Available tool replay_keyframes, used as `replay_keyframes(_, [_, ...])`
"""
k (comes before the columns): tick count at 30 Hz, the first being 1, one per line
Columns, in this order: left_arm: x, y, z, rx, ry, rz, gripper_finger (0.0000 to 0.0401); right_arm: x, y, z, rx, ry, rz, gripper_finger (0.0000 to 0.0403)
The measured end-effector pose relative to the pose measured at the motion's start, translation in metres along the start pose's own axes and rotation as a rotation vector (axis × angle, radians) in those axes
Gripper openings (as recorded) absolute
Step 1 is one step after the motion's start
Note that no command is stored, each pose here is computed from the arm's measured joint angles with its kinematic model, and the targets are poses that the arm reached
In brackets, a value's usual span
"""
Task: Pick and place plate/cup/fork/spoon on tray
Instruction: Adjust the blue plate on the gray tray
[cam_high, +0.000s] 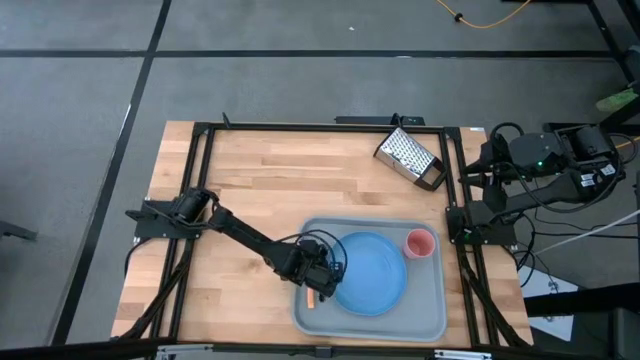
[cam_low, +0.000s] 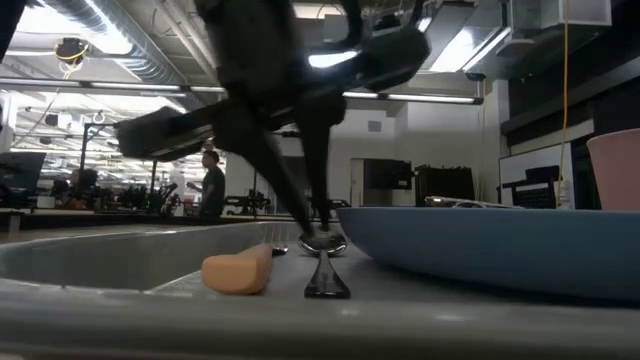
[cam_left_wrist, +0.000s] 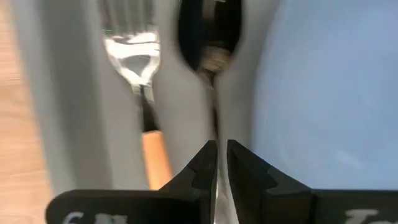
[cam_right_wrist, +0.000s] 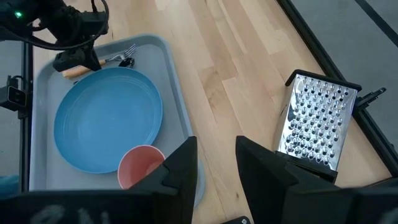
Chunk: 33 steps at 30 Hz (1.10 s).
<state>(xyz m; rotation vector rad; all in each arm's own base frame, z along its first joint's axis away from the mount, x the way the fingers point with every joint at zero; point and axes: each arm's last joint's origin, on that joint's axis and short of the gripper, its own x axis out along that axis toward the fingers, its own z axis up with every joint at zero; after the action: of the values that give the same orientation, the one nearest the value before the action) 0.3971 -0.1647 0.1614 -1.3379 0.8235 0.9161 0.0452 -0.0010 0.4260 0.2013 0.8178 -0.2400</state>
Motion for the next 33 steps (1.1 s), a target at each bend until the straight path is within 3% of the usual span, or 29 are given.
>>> replay_keyframes(9, [-0.034, -0.007, 0.034, 0.247, 0.108, 0.062, 0.0015, 0.0, 0.0, 0.0, 0.006, 0.0, 0.001, 0.0115])
replay_keyframes(14, [-0.061, -0.012, 0.051, 0.526, 0.091, 0.02, 0.0006, 0.0, 0.001, 0.0, 0.007, 0.01, 0.025, 0.0115])
replay_keyframes(17, [-0.072, -0.016, 0.061, 0.713, -0.02, -0.013, 0.0002, 0.0, 0.002, -0.001, 0.01, 0.021, 0.053, 0.0115])
replay_keyframes(22, [-0.072, -0.015, 0.073, 1.088, -0.153, 0.078, 0.0003, 0.0, 0.002, -0.001, 0.104, 0.03, 0.067, 0.0115])
replay_keyframes(24, [-0.072, -0.013, 0.076, 1.187, -0.19, 0.121, 0.0006, 0.0, 0.002, -0.001, 0.137, 0.03, 0.064, 0.0115])
replay_keyframes(33, [-0.084, 0.003, 0.067, 1.299, -0.151, 0.24, 0.0003, 0.0, -0.002, 0.001, 0.164, -0.026, -0.057, 0.0115])
